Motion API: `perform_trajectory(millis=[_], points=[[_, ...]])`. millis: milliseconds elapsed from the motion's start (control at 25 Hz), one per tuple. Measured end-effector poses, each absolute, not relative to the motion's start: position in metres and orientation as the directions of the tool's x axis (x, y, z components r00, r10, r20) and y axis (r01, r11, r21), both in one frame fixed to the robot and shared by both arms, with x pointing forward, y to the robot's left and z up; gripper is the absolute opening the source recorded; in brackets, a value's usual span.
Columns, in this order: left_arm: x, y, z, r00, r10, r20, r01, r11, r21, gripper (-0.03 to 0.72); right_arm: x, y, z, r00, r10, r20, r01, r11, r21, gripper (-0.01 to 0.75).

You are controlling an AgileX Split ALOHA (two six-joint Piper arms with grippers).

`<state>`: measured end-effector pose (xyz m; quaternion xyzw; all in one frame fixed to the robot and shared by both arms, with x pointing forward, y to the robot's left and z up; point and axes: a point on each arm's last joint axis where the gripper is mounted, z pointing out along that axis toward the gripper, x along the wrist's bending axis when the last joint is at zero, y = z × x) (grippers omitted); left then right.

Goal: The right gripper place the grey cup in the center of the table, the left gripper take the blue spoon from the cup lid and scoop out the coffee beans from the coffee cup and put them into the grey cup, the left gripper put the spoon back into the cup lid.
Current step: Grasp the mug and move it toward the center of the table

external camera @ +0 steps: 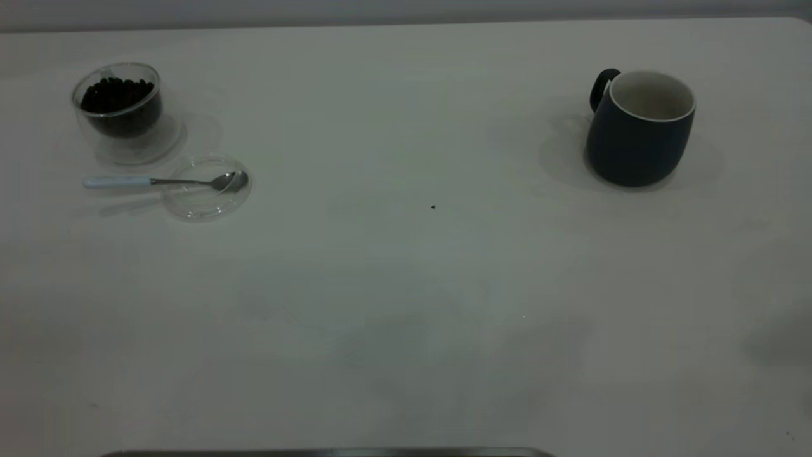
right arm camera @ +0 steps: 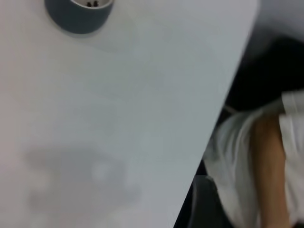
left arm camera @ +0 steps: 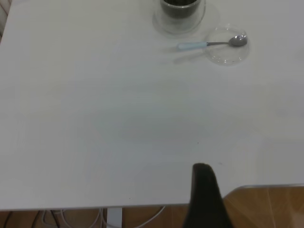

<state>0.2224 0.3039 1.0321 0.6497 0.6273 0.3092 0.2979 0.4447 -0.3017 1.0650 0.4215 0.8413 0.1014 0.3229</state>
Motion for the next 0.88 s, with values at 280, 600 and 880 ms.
perform_trajectory(millis=[280, 600, 880], points=[[0.222, 0.304, 1.032, 0.022, 0.999, 0.028, 0.631, -0.035, 0.775, 0.588, 0.560, -0.291, 0.987, -0.732, 0.577, -0.363, 0.543, 0.815, 0.201, 0.462], [0.222, 0.304, 1.032, 0.022, 0.999, 0.028, 0.631, -0.035, 0.775, 0.588, 0.635, -0.283, 0.893, -0.872, 0.432, -0.229, 0.418, 0.902, 0.107, 0.462], [0.222, 0.304, 1.032, 0.022, 0.999, 0.028, 0.631, -0.035, 0.775, 0.588, 0.661, -0.284, 0.829, -0.934, 0.309, -0.179, 0.307, 0.951, 0.037, 0.462]])
